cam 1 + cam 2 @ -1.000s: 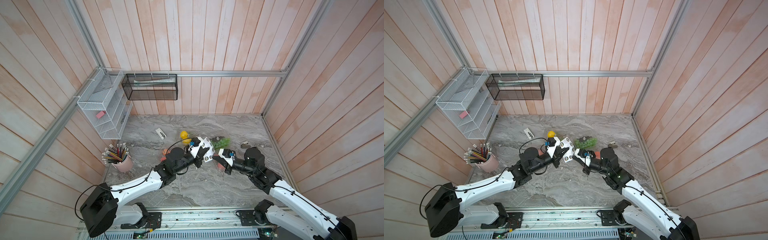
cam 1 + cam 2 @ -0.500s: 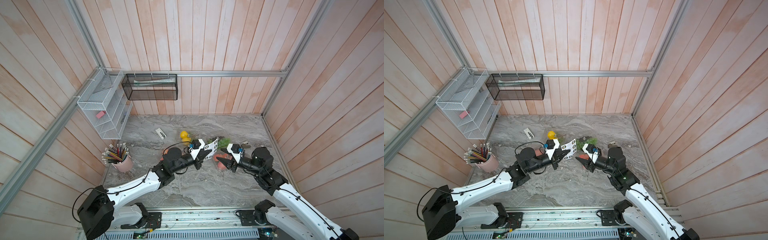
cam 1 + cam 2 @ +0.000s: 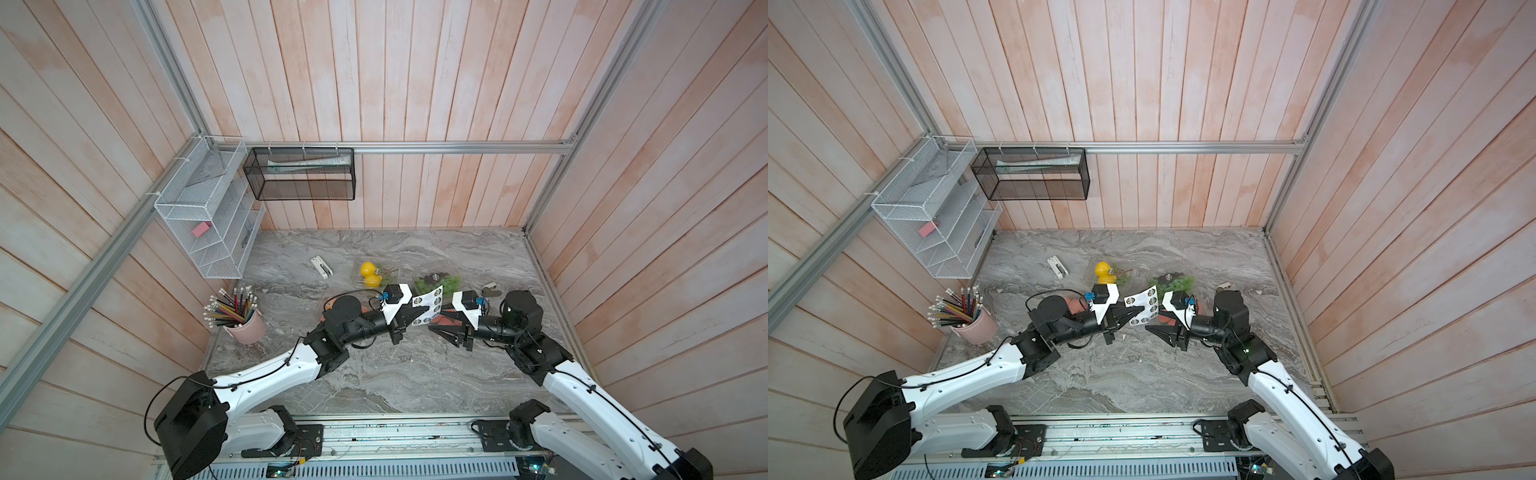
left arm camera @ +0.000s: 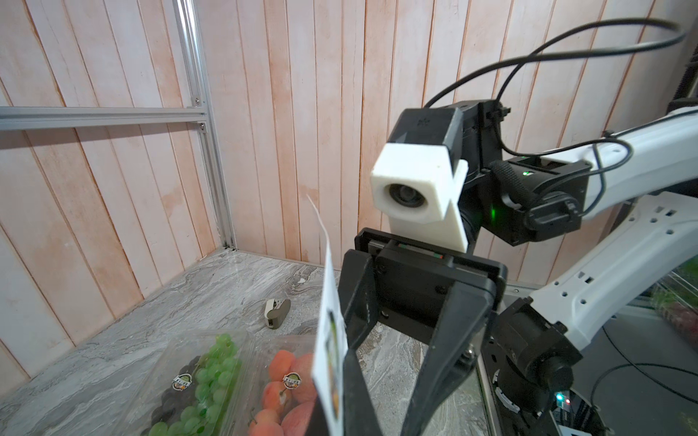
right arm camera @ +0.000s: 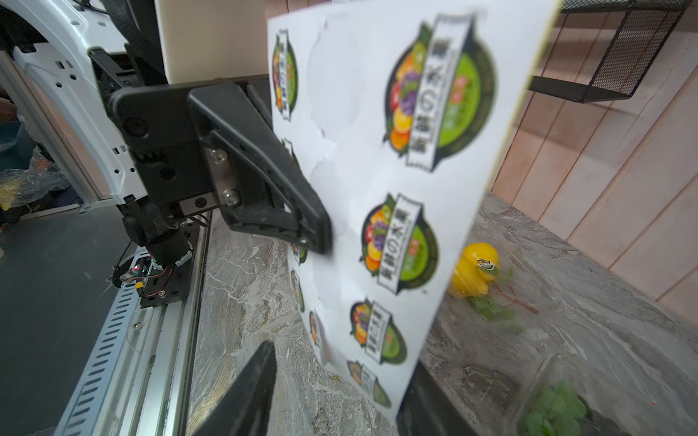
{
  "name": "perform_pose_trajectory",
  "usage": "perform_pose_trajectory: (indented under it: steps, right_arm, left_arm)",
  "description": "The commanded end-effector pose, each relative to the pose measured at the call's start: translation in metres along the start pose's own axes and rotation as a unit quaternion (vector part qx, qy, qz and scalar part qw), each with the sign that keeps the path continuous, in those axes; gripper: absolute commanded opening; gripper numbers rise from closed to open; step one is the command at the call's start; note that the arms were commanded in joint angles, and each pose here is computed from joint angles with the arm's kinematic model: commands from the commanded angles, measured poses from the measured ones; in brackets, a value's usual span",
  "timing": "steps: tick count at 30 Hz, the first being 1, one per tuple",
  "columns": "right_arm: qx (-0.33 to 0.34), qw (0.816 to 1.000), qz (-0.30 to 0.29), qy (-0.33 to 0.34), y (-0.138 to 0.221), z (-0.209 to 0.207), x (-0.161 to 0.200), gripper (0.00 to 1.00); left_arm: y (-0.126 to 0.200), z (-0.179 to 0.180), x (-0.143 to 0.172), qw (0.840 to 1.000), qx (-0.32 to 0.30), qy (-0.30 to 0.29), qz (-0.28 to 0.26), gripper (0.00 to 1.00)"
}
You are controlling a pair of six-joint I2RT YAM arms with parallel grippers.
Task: Label fruit boxes
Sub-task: Adjust the label sticker.
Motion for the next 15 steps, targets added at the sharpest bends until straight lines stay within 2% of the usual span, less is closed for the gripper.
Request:
perform_pose_trajectory:
  steps: [1,8,10,11,12,15]
  right_arm:
    - [-0.014,1.000,-0.020,0.007,0.0007,0.0002,-0.0081,0.46]
    - [-0.030,0.999,-0.022,0.008,0.0002,0.0005,-0.0072,0.15]
    - [-0.040,0.999,-0.024,0.009,0.0012,0.0012,-0.0065,0.01]
    - [-0.043,0.999,-0.025,0.009,0.0018,0.0015,-0.0067,0.00]
    - [-0.048,0.998,-0.027,0.011,0.0028,0.0019,-0.0068,0.00]
    - [-0.063,0.997,-0.035,0.013,0.0065,0.0027,-0.0076,0.00]
  left_arm:
    - [0.0016,-0.0035,0.0013,1.000,0.022,-0.002,-0.006,0.00]
    - [0.0025,-0.0047,-0.0009,1.000,0.027,-0.004,-0.011,0.00]
    - [0.0027,-0.0049,-0.0008,1.000,0.027,-0.005,-0.011,0.00]
    - [0.0031,-0.0050,-0.0003,1.000,0.027,-0.004,-0.010,0.00]
    - [0.0034,-0.0049,-0.0010,1.000,0.026,-0.005,-0.011,0.04]
    - [0.0059,-0.0041,0.0004,1.000,0.026,-0.004,-0.005,0.30]
Point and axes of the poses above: each gripper's point midway between its finger pads, its own y axis back along the fingers, its own z axis along the line the jaws close on, x = y × z, the point moved 10 cm from there along y, back along the fingers, and after that the axes turned 4 degrees about y, right-handed, at the moved point
